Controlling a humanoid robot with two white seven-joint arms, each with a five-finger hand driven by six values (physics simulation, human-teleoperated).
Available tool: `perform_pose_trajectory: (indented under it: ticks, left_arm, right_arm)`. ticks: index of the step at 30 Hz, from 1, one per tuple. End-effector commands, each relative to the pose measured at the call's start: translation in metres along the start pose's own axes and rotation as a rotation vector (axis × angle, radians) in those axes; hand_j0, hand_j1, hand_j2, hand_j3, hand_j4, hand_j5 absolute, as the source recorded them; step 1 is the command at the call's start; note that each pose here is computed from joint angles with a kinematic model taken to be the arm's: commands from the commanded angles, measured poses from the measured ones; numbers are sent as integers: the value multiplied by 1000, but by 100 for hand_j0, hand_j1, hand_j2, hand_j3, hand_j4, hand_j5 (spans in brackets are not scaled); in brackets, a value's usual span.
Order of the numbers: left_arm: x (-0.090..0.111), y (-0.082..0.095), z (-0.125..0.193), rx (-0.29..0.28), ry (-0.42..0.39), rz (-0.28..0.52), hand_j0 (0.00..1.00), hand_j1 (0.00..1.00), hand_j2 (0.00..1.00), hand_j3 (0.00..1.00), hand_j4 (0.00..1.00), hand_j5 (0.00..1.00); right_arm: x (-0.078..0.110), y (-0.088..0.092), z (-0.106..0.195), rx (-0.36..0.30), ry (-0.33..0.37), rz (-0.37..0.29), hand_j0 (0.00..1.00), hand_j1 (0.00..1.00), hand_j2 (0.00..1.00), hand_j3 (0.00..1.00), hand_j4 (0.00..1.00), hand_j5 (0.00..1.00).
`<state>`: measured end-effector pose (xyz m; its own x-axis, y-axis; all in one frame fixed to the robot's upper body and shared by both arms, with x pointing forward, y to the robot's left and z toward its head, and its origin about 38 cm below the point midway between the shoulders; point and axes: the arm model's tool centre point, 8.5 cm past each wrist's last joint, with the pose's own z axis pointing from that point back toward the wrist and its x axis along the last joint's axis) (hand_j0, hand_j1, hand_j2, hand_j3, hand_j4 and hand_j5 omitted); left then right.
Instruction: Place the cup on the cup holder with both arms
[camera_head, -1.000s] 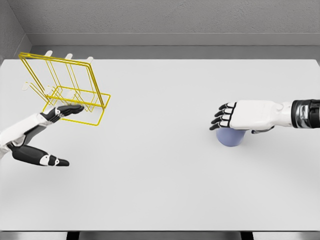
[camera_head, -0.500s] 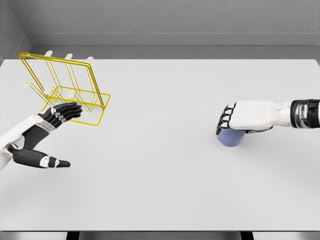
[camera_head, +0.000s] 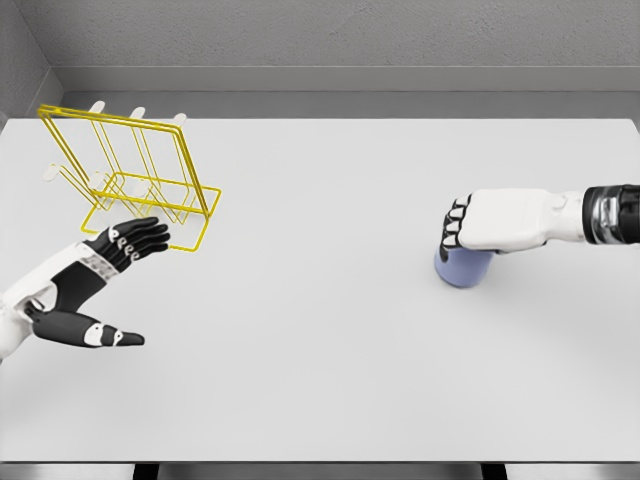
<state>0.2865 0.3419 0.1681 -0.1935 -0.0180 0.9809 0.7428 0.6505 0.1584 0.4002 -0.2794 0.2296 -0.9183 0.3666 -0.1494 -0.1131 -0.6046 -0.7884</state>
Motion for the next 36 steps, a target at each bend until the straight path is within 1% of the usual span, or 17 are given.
perform_pose_trajectory:
  ticks: [1, 2, 4, 5, 9, 10, 11, 13, 15, 16, 18, 22, 24, 29, 31, 36]
  left_arm:
    - [-3, -2, 0, -8, 19, -1, 100, 100, 100, 100, 100, 100]
    - [-4, -3, 0, -7, 21, 5, 100, 100, 100, 100, 100, 100]
    - [-10, -3, -1, 2, 67, 37, 100, 100, 100, 100, 100, 100]
    - [-19, -9, 1, -3, 103, 77, 100, 100, 100, 100, 100, 100]
    - [-26, -12, 0, 5, 108, 101, 100, 100, 100, 100, 100, 100]
    - [-28, -12, 1, 9, 124, 107, 100, 100, 100, 100, 100, 100]
    - [-30, -10, 2, 16, 129, 113, 100, 100, 100, 100, 100, 100]
    - [-33, -4, 2, 36, 132, 107, 100, 100, 100, 100, 100, 100]
    - [-40, -2, -1, 45, 154, 123, 100, 100, 100, 100, 100, 100]
    - [-44, -1, -3, 55, 156, 131, 100, 100, 100, 100, 100, 100]
    - [-49, 1, -7, 66, 158, 138, 100, 100, 100, 100, 100, 100]
    - [-58, -3, -14, 56, 170, 151, 100, 100, 100, 100, 100, 100]
    - [-66, -6, -16, 52, 178, 164, 100, 100, 100, 100, 100, 100]
    - [-71, -9, -22, 38, 180, 172, 100, 100, 100, 100, 100, 100]
    - [-73, -9, -27, 36, 177, 172, 100, 100, 100, 100, 100, 100]
    - [-78, -10, -32, 37, 173, 179, 100, 100, 100, 100, 100, 100]
  right_arm:
    - [3, -4, 2, -10, -6, 8, 63, 63, 63, 63, 63, 63]
    - [3, -5, 2, -10, -4, 10, 63, 63, 63, 63, 63, 63]
    - [3, -5, 3, -9, -3, 10, 62, 62, 62, 62, 62, 62]
    - [5, -10, 4, -14, -8, 26, 61, 61, 61, 61, 61, 61]
    - [6, -14, 10, -18, -5, 39, 60, 60, 60, 60, 60, 60]
    - [7, -17, 11, -21, -6, 48, 60, 60, 60, 60, 60, 60]
    - [12, -22, 12, -26, -16, 68, 57, 57, 57, 57, 57, 57]
    - [14, -25, 11, -30, -22, 75, 56, 56, 56, 56, 56, 56]
    - [15, -25, 11, -33, -25, 75, 56, 56, 56, 56, 56, 56]
    - [19, -29, 10, -39, -37, 86, 56, 56, 56, 56, 56, 56]
    - [20, -32, 8, -48, -43, 91, 56, 56, 56, 56, 56, 56]
    - [22, -43, 0, -72, -59, 110, 56, 56, 56, 56, 56, 56]
    - [24, -47, -5, -84, -71, 116, 56, 56, 56, 56, 56, 56]
    - [31, -58, -20, -117, -108, 129, 56, 56, 56, 56, 56, 56]
    - [34, -70, -27, -124, -122, 152, 56, 56, 56, 56, 56, 56]
    - [40, -79, -38, -151, -152, 162, 56, 56, 56, 56, 56, 56]
